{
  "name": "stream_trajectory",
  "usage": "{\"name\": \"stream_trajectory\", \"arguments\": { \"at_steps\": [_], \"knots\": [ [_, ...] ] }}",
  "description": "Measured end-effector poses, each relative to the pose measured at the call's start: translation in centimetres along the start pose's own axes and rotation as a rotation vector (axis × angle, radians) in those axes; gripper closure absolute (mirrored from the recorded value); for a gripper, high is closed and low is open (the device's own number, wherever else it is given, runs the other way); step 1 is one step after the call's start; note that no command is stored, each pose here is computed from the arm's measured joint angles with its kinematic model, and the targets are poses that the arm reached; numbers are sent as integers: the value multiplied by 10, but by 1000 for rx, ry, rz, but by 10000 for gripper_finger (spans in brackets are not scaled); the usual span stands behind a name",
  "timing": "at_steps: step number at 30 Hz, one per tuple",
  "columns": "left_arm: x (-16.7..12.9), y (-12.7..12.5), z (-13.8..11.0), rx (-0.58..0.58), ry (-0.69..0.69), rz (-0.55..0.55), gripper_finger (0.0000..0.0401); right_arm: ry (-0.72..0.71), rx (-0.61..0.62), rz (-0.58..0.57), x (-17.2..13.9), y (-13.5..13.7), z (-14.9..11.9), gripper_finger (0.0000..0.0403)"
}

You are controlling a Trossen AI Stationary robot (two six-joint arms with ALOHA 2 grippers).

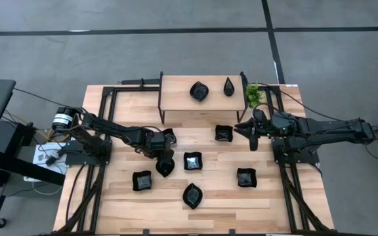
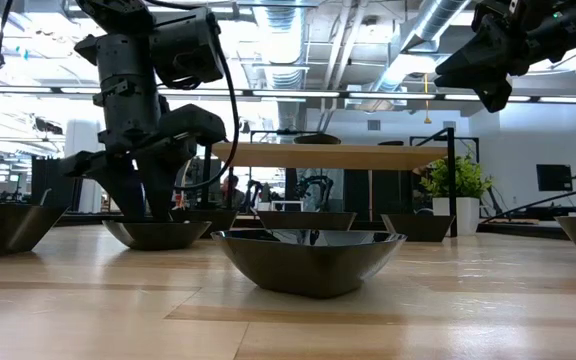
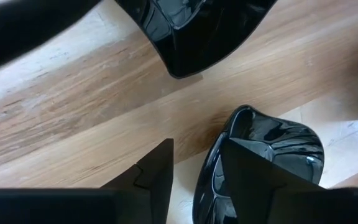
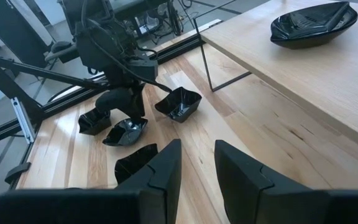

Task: Pick & Place Mini shaped plates
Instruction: Stack the leaf-shaped plate on top of the leaf-shaped plates on the shelf

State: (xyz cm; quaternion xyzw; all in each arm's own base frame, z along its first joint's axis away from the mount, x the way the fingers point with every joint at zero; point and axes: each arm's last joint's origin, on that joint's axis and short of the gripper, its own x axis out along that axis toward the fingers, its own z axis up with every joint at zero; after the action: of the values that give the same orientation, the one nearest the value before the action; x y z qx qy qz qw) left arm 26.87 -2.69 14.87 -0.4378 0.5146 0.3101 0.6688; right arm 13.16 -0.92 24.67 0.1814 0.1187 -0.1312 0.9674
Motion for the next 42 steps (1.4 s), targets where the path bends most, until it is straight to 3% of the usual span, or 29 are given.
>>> {"name": "stream_trajectory", "arguments": {
  "at_steps": [22, 36, 42],
  "knots": [
    [6, -1, 1, -9, -1, -3, 277, -2, 0, 2, 0, 0, 0, 310],
    [3, -3, 1, -12, -9, -25, 390, -1, 0, 3, 0, 0, 0, 310],
    [-21, -4, 1, -2, -43, -105, 392, -1, 1, 3, 0, 0, 0, 310]
  ]
}}
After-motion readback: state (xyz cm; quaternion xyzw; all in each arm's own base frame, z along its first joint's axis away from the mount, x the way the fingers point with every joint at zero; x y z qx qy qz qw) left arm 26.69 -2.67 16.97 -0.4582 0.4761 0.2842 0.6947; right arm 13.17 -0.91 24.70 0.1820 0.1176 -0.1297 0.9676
